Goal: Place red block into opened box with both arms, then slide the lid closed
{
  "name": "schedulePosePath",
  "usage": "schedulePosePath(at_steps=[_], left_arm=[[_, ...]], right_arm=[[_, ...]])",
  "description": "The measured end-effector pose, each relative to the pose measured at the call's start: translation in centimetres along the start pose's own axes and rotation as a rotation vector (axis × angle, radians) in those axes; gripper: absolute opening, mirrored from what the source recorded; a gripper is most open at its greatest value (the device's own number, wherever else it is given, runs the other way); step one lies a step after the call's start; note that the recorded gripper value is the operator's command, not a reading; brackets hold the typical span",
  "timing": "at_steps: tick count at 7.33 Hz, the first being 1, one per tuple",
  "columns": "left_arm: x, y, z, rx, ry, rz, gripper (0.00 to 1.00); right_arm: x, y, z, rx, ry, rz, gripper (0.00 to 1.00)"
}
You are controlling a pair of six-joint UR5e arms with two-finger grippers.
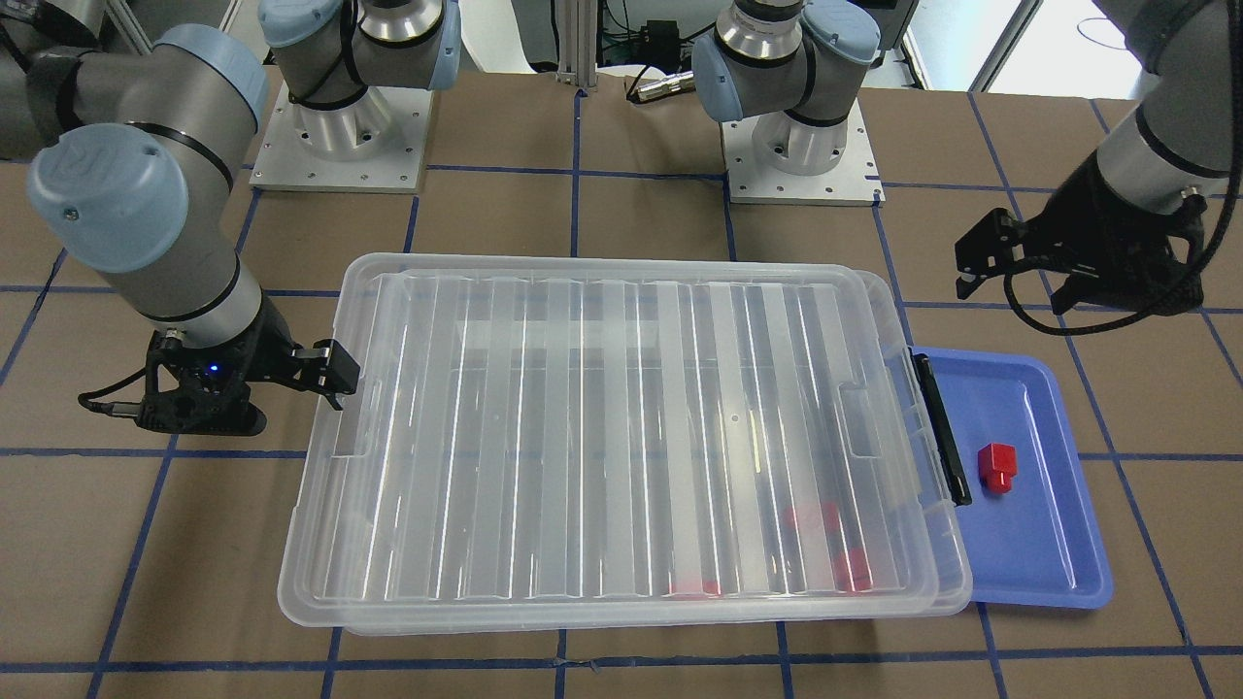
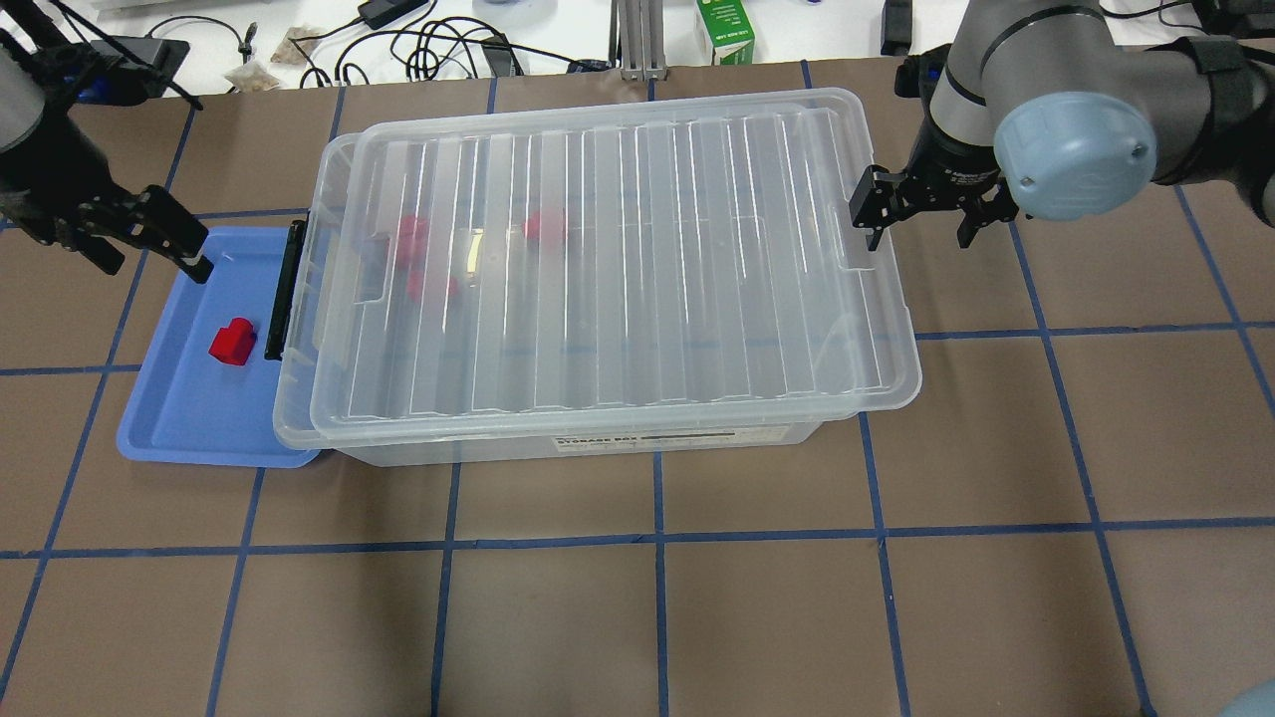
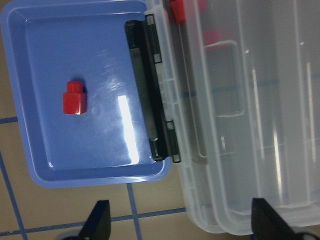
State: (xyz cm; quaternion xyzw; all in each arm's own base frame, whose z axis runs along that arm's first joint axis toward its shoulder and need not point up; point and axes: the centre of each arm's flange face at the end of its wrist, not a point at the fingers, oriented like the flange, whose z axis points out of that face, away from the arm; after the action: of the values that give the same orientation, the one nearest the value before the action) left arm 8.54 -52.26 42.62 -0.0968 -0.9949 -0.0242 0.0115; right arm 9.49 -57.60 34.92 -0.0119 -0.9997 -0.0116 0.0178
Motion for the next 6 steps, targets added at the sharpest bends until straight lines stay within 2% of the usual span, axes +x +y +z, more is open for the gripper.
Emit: schedulePosePath(at_steps=[3, 6], left_arm=[[-8.5, 1.5, 8.7, 0.045, -0.030, 0.049, 1.00], [-11.8, -0.6, 16.0, 0.065, -0.043, 0.068, 1.00]], right_arm=[[1.8, -0.3, 0.0, -0.003, 0.041, -0.007, 1.00], [3.6, -0.5, 0.0, -0.004, 0.059, -0.013, 1.00]])
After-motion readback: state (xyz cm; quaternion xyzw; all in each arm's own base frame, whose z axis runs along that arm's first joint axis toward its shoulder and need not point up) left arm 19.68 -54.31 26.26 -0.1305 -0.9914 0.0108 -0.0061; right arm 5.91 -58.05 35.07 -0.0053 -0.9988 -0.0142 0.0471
